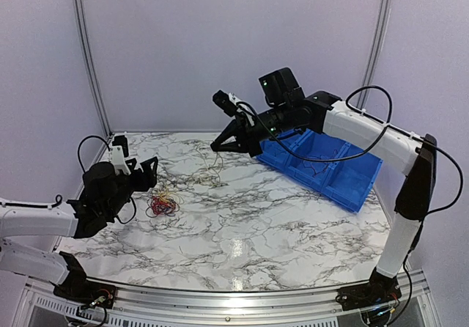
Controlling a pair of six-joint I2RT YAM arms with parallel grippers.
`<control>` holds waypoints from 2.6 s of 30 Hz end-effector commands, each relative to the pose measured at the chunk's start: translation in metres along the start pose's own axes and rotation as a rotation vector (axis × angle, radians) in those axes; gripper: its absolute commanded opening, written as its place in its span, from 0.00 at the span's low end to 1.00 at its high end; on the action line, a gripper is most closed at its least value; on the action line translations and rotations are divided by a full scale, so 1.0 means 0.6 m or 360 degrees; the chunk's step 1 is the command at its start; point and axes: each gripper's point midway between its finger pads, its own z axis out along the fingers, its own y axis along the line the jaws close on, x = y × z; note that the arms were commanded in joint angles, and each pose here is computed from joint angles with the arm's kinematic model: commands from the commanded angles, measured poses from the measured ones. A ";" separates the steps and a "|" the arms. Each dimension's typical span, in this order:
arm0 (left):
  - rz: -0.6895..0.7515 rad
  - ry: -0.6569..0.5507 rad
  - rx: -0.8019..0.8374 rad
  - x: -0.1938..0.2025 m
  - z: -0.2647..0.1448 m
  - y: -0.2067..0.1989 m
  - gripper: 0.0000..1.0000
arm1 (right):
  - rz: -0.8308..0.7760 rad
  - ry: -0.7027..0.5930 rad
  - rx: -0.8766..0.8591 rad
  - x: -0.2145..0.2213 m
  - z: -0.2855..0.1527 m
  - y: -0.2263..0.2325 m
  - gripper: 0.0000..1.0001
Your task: Untangle the cables
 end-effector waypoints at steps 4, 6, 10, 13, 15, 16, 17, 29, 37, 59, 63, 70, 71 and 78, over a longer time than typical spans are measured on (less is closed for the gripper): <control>0.0125 -0.0004 0.0523 -0.061 -0.040 -0.117 0.79 | 0.0030 0.0023 0.0025 0.023 0.008 -0.009 0.00; 0.0148 -0.0006 0.0653 -0.069 -0.048 -0.157 0.79 | 0.0076 0.0026 0.0013 0.032 0.016 -0.013 0.00; 0.0200 0.0013 0.0864 -0.073 -0.057 -0.234 0.79 | 0.0146 0.0015 -0.0022 0.038 0.028 -0.018 0.00; 0.0212 0.0046 0.0927 -0.068 -0.048 -0.262 0.76 | 0.0176 0.0001 -0.0048 0.035 0.032 -0.019 0.00; 0.0222 0.0057 0.0920 -0.065 -0.037 -0.270 0.75 | 0.0183 -0.0011 -0.0065 0.031 0.032 -0.016 0.00; 0.0227 0.0059 0.0895 -0.064 -0.030 -0.270 0.74 | 0.0186 -0.0014 -0.0072 0.030 0.032 -0.015 0.00; 0.0226 0.0055 0.0864 -0.066 -0.021 -0.270 0.73 | 0.0188 -0.0016 -0.0083 0.030 0.032 -0.013 0.00; 0.0198 0.0103 0.0563 0.016 0.093 -0.265 0.65 | 0.0071 -0.0116 -0.0263 -0.025 -0.008 0.053 0.00; 0.0231 0.0196 0.0406 0.099 0.153 -0.252 0.63 | -0.0132 -0.0202 -0.0161 -0.101 -0.115 0.092 0.00; 0.0093 0.0135 0.0395 0.048 0.109 -0.224 0.67 | 0.0385 -0.0094 0.1299 0.159 -0.600 -0.090 0.00; 0.0089 0.0079 0.0365 0.019 0.088 -0.208 0.68 | 0.0575 0.0084 0.1485 0.264 -0.652 -0.108 0.00; 0.0129 -0.0003 0.0241 -0.016 0.059 -0.168 0.71 | 0.0816 0.0355 0.1575 0.404 -0.658 -0.122 0.00; 0.0134 -0.0011 0.0221 -0.019 0.056 -0.162 0.71 | 0.0848 0.0392 0.1597 0.422 -0.660 -0.125 0.00; 0.0137 0.0006 0.0146 -0.024 0.035 -0.133 0.74 | 0.0964 0.0551 0.1726 0.479 -0.684 -0.142 0.41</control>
